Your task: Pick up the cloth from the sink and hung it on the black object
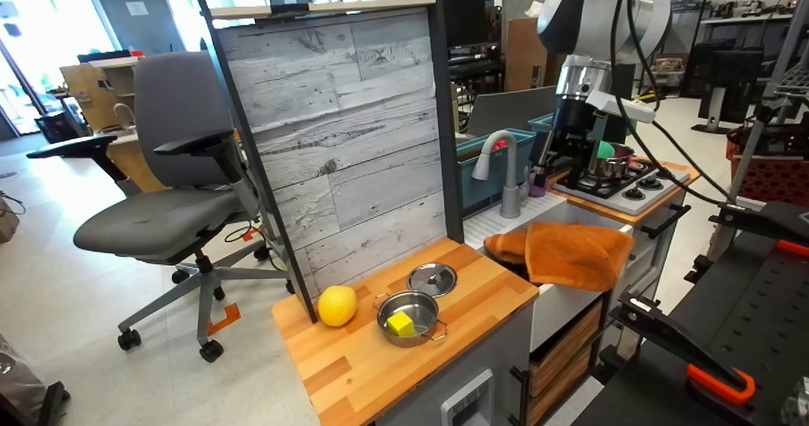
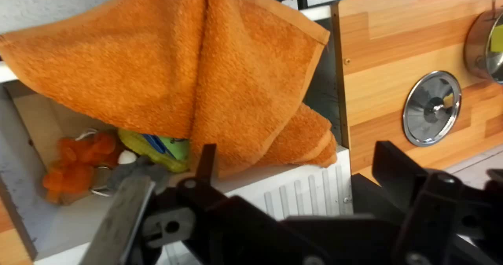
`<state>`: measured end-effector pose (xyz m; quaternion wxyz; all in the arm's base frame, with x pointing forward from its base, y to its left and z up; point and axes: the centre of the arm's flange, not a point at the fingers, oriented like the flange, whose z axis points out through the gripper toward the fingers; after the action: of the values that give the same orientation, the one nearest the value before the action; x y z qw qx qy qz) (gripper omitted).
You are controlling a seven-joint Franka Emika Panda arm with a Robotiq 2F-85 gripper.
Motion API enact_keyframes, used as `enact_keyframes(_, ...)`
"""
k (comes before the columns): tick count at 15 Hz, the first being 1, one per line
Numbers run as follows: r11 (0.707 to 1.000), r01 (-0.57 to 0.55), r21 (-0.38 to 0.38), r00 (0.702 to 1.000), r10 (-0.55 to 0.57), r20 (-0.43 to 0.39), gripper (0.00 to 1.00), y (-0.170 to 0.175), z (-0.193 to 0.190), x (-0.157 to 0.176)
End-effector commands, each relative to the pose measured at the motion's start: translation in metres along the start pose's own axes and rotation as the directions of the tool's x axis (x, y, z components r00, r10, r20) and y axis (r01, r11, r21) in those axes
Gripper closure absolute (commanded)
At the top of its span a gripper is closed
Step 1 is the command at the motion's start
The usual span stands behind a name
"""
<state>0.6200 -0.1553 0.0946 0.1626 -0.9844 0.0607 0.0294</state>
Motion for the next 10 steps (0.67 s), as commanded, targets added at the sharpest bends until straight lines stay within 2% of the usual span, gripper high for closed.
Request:
enact_keyframes(1, 1.000, 0.006, 0.016, 1.000, -0.006, -0.021, 0.00, -0.010, 0.033, 0.041)
enact_keyframes(4, 0.998, -0.058, -0.037, 0.998, 0.058, -0.020, 0.00, 0.005, 0.059, 0.051)
enact_keyframes(10, 0.956, -0.198, -0.217, 0.980, 0.190, -0.059, 0.00, 0.054, 0.090, 0.055)
